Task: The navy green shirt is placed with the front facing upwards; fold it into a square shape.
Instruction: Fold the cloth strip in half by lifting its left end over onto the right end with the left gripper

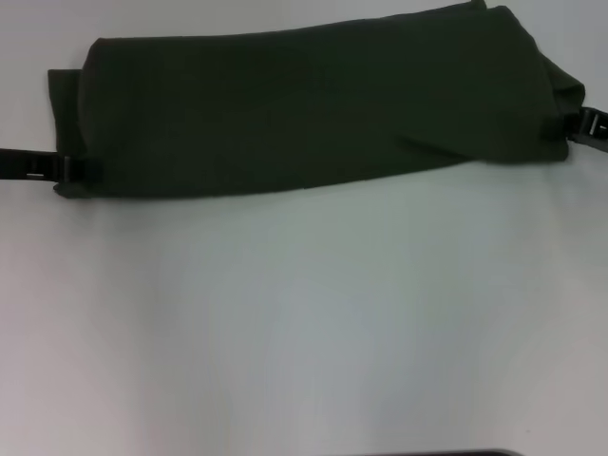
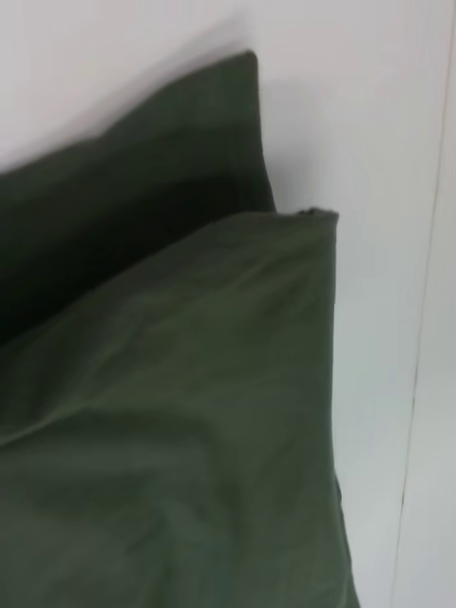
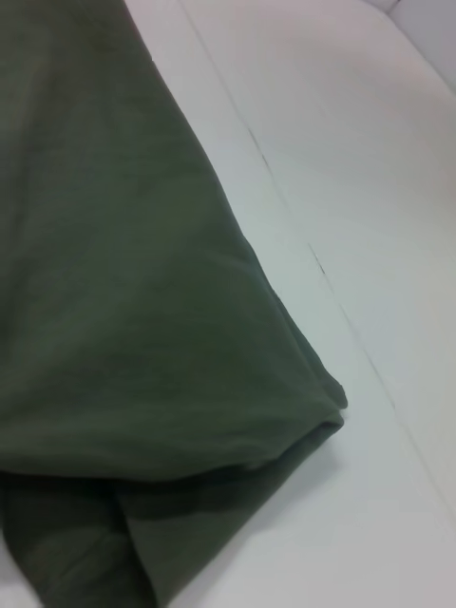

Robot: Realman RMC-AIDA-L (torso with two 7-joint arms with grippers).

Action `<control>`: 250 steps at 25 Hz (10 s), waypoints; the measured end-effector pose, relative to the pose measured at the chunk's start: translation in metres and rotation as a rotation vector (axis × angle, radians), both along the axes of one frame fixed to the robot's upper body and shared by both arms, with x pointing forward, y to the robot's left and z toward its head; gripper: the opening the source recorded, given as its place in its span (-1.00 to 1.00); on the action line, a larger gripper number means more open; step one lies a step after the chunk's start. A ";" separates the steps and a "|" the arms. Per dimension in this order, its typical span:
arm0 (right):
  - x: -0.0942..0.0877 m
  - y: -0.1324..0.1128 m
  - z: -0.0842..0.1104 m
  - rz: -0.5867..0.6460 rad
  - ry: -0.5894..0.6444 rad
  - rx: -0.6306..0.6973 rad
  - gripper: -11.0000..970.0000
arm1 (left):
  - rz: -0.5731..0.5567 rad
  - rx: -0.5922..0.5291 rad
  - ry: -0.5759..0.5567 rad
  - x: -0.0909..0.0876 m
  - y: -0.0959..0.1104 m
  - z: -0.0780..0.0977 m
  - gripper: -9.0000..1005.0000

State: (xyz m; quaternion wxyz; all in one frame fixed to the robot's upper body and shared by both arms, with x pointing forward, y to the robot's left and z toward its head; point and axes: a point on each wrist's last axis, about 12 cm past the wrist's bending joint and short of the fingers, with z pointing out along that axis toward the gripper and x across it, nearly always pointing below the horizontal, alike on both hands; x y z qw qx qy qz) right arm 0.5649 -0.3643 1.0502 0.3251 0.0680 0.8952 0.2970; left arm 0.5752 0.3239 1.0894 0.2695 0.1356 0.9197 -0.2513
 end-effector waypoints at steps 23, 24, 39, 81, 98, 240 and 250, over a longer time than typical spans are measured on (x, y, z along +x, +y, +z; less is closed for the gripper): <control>-0.047 -0.012 -0.013 0.040 -0.031 0.089 -0.94 | -0.144 -0.056 0.083 -0.052 0.021 0.007 -0.96; -0.049 -0.012 -0.013 0.042 -0.034 0.092 -0.94 | -0.146 -0.059 0.084 -0.055 0.023 0.006 -0.96; -0.108 -0.027 -0.027 0.000 -0.061 0.184 -0.94 | -0.160 -0.058 0.086 -0.064 0.031 0.003 -0.96; -0.183 -0.046 -0.040 -0.120 -0.082 0.235 -0.94 | -0.283 -0.125 0.176 -0.098 0.026 -0.009 -0.96; -0.186 -0.050 -0.040 -0.157 -0.094 0.237 -0.93 | -0.279 -0.122 0.173 -0.097 0.026 -0.009 -0.96; -0.070 -0.027 0.036 0.083 -0.659 0.120 0.85 | 0.107 -0.136 0.035 -0.055 0.034 -0.023 0.78; -0.071 -0.026 0.036 0.088 -0.659 0.123 0.85 | 0.094 -0.134 0.038 -0.054 0.033 -0.023 0.78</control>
